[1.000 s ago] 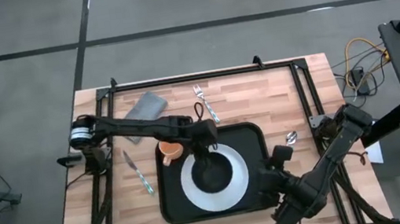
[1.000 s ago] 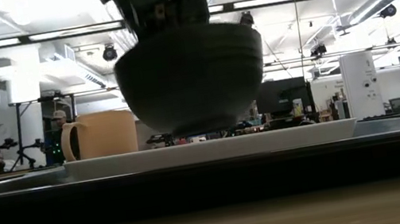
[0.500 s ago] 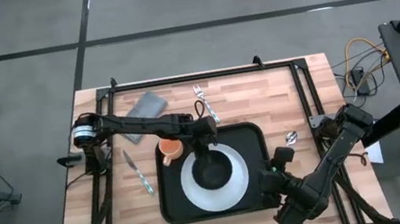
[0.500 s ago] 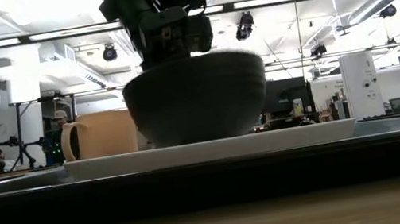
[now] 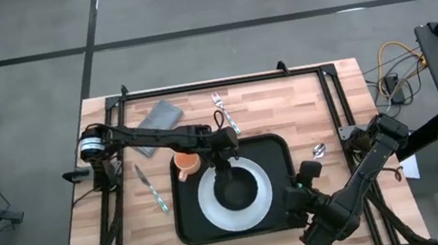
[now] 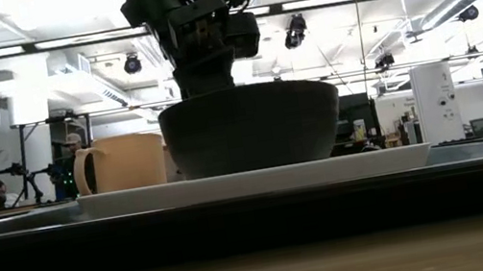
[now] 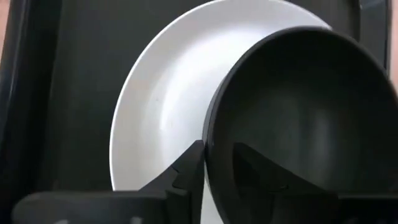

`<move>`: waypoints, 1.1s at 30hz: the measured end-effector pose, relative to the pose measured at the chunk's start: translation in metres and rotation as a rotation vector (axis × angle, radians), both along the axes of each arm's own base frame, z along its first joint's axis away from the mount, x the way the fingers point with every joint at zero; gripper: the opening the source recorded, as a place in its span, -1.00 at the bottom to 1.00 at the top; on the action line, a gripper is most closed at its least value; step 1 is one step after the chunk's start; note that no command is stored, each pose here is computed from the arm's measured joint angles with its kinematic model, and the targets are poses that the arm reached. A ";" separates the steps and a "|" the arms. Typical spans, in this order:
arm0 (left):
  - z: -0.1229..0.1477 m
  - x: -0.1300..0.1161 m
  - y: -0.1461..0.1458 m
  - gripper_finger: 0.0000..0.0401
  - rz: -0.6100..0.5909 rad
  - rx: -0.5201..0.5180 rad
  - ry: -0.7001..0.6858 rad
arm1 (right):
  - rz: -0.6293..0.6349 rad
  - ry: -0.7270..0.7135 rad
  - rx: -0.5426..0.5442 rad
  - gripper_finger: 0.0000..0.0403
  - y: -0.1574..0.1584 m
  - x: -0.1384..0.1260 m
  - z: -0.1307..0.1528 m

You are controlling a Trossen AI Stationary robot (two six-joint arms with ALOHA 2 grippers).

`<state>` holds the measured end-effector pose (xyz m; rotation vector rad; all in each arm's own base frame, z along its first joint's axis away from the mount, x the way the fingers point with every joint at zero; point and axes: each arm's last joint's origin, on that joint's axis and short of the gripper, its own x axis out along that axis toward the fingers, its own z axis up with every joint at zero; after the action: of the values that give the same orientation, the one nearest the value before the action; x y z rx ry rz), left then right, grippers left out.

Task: Set up tray
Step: Put the black bowl on top of the white plate, then put the gray napkin to the right of the white plate on the black tray

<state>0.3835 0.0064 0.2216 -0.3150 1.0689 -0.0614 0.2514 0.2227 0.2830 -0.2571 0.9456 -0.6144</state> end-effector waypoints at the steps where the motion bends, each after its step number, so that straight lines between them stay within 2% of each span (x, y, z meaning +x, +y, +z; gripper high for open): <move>1: 0.003 -0.001 0.000 -0.63 0.001 0.002 -0.007 | 0.000 0.000 0.000 -0.04 0.000 0.000 0.000; 7: 0.044 -0.017 0.001 -0.56 0.009 0.008 -0.021 | 0.000 -0.003 0.002 -0.04 0.000 0.000 0.000; 11: 0.081 -0.041 0.001 -0.56 0.062 0.070 -0.077 | -0.001 -0.022 0.011 -0.04 0.001 0.001 -0.001; 17: 0.128 -0.108 0.001 -0.56 0.172 0.155 -0.253 | -0.033 -0.120 0.016 -0.04 0.002 0.004 -0.004; 20: 0.139 -0.150 0.000 -0.56 0.237 0.169 -0.340 | -0.036 -0.182 -0.007 -0.04 0.003 0.006 -0.005; 23: 0.138 -0.186 0.000 -0.56 0.300 0.166 -0.429 | -0.028 -0.219 -0.040 -0.04 0.001 0.009 -0.007; 27: 0.117 -0.224 0.002 -0.56 0.430 0.181 -0.476 | -0.047 -0.224 -0.041 -0.04 -0.006 0.017 -0.007; 33: 0.071 -0.251 0.006 -0.56 0.532 0.313 -0.427 | -0.020 -0.219 -0.034 -0.04 -0.009 0.028 -0.008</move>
<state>0.1322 0.0123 0.2927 -0.2773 0.5343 0.4914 0.2792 0.2142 0.2749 -0.2062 0.7280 -0.6637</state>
